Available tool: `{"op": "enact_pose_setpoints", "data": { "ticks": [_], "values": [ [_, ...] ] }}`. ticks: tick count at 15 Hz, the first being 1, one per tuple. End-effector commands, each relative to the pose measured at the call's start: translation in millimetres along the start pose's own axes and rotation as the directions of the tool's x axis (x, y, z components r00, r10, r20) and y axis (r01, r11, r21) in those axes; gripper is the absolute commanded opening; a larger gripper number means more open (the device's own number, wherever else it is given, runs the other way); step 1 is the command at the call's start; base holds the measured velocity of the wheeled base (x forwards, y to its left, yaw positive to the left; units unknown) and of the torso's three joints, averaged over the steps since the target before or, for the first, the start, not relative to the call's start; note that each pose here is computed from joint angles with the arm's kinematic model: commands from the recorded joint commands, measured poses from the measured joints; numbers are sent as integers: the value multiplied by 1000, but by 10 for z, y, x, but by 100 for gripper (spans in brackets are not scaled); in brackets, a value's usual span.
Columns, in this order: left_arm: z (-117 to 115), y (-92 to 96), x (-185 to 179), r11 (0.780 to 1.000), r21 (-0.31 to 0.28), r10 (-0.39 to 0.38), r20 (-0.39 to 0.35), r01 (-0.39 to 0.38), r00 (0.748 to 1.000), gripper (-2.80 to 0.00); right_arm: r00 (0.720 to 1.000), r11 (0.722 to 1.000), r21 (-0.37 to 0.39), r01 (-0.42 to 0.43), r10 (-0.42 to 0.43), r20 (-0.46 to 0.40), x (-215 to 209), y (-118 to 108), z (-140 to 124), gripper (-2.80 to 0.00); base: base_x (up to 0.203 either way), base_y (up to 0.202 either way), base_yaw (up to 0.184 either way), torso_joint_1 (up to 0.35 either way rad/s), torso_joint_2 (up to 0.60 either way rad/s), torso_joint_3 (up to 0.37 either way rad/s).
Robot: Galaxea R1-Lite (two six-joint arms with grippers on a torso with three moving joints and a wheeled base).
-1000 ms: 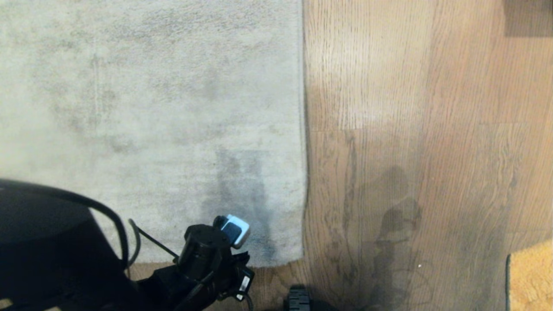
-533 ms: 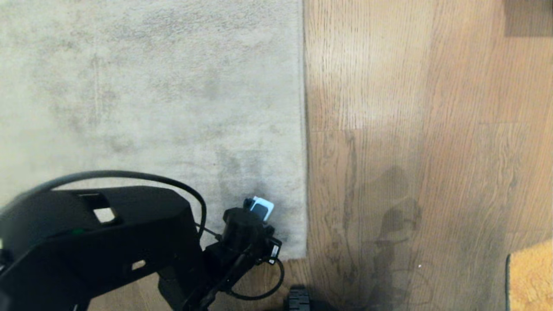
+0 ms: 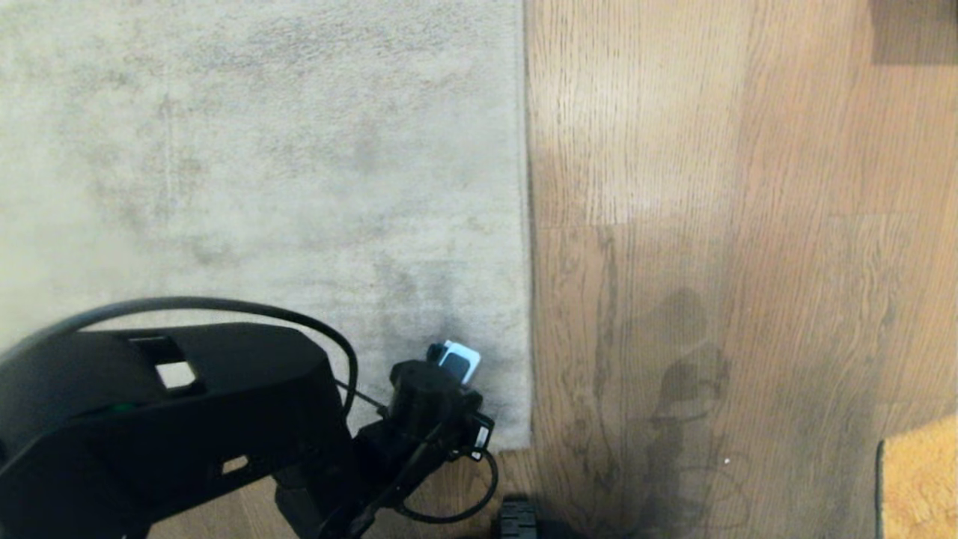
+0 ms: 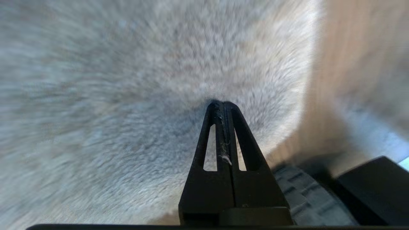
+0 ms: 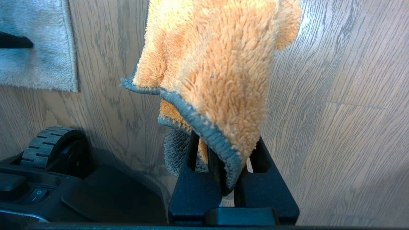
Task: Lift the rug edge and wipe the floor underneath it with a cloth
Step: Lay down the carpet
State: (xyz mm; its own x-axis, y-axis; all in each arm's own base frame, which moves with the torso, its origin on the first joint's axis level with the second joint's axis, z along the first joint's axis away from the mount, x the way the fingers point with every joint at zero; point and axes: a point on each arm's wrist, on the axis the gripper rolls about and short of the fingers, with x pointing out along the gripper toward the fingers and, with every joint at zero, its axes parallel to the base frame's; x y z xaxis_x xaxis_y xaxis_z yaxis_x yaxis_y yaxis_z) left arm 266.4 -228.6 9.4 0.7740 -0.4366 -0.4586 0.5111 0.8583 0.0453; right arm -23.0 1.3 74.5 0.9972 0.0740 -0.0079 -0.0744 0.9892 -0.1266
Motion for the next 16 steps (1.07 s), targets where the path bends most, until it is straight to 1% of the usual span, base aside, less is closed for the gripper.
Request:
{"op": "enact_pose_setpoints", "data": {
  "ticks": [1,4,9,12,13,16],
  "values": [
    [210,24,-291,1000,-13,-1,65,1,998,-280,1000,1000,-1,-1,1,-1,1,0,0,-280,0,0,0,0,0,0],
    [337,67,-674,1000,-12,-8,113,9,994,-280,1000,1000,-1,-1,1,-1,1,0,0,-280,0,0,0,0,0,0],
    [477,177,-1242,999,46,-7,209,-3,978,-280,1000,1000,-1,-1,1,-1,1,0,0,-280,0,0,0,0,0,0],
    [562,234,-1560,998,69,-9,280,-10,960,-280,1000,1000,-1,-1,1,-1,1,0,0,-280,0,0,0,0,0,0],
    [551,259,-1683,997,75,-9,296,-13,955,-280,1000,1000,0,-1,1,-1,1,0,0,-280,0,0,0,0,0,0],
    [294,378,-2079,993,107,5,289,-38,957,-280,1000,1000,0,-1,1,-1,1,0,0,-280,0,0,0,0,0,0]
  ]
}}
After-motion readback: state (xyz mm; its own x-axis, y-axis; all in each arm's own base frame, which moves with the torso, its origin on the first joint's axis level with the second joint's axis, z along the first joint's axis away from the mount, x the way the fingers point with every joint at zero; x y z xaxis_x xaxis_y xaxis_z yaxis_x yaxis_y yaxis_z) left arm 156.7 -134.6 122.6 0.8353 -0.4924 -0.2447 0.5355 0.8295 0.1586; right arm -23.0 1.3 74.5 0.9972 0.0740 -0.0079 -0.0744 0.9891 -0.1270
